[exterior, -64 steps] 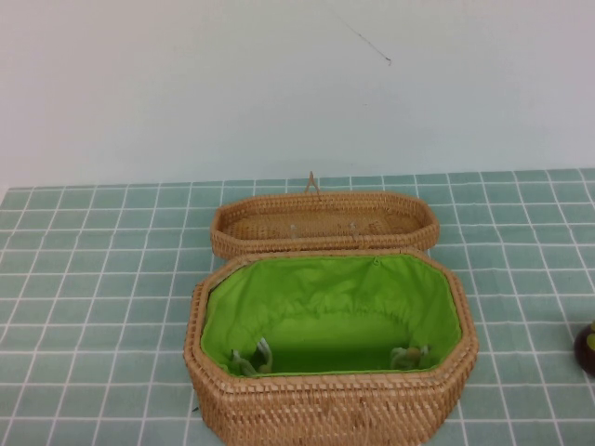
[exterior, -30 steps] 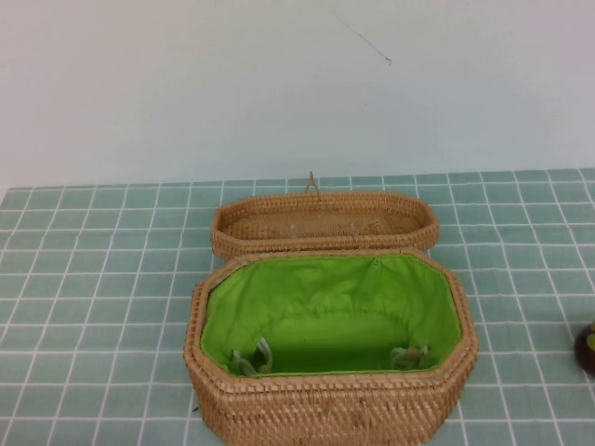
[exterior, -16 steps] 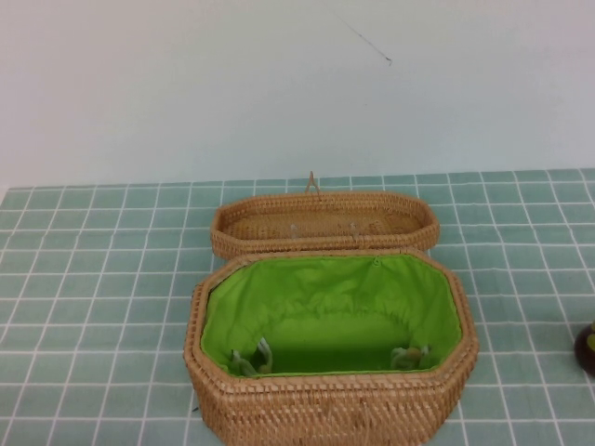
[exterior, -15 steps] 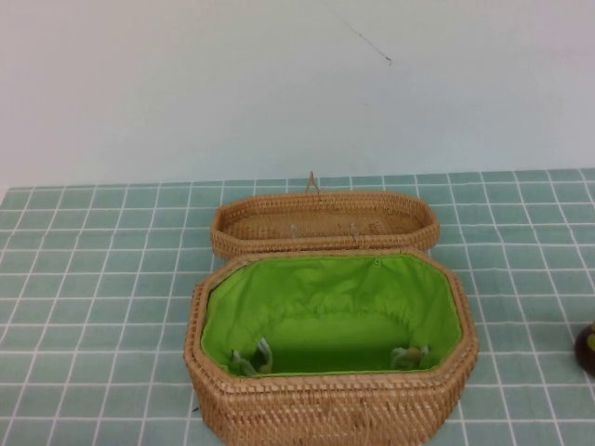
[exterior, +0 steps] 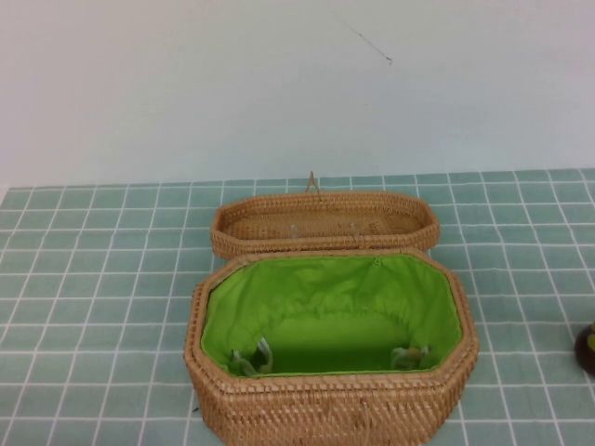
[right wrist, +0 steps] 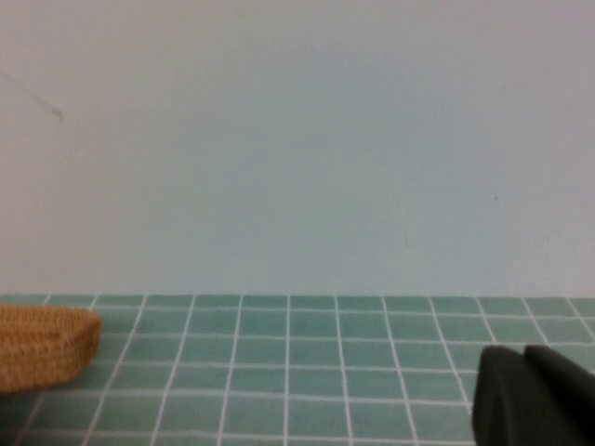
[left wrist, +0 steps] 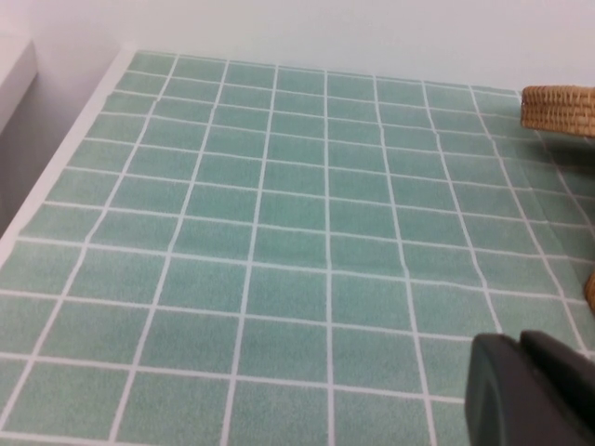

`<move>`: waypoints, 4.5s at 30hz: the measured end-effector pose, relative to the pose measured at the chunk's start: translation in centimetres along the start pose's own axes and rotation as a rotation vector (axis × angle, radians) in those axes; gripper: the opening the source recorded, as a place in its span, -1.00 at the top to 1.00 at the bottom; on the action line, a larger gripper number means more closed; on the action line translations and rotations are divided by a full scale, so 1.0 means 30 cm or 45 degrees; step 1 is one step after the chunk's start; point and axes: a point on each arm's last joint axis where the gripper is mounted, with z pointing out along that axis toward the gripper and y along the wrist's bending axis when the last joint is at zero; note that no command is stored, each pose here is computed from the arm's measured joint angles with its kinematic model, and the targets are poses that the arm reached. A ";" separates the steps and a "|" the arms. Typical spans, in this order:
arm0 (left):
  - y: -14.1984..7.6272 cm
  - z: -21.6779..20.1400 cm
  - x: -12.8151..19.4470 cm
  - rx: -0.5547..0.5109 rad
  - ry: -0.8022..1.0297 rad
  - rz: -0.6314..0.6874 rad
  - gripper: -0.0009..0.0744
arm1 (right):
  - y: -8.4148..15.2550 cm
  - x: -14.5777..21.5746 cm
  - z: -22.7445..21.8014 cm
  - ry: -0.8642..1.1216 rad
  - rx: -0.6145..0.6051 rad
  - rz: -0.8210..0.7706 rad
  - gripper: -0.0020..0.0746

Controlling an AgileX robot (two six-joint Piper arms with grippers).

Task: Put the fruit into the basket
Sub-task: Pick up the mangosteen on the table

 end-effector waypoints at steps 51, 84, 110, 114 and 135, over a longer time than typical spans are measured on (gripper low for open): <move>0.000 0.000 0.000 -0.003 -0.001 -0.001 0.98 | 0.119 0.311 0.272 0.340 -0.253 0.033 0.04; 0.000 0.000 0.000 -0.003 -0.001 -0.001 0.98 | 0.145 0.320 0.309 0.187 -0.331 0.117 0.93; 0.000 0.000 0.000 -0.003 -0.001 -0.001 0.98 | 0.120 0.353 0.308 0.307 -0.235 -0.039 -0.04; 0.000 0.000 0.000 -0.003 -0.001 -0.001 0.98 | 0.122 0.355 0.308 0.310 -0.245 -0.045 -0.04; 0.000 0.000 0.000 -0.003 -0.001 -0.001 0.98 | 0.134 0.434 0.326 0.391 -0.272 -0.012 0.89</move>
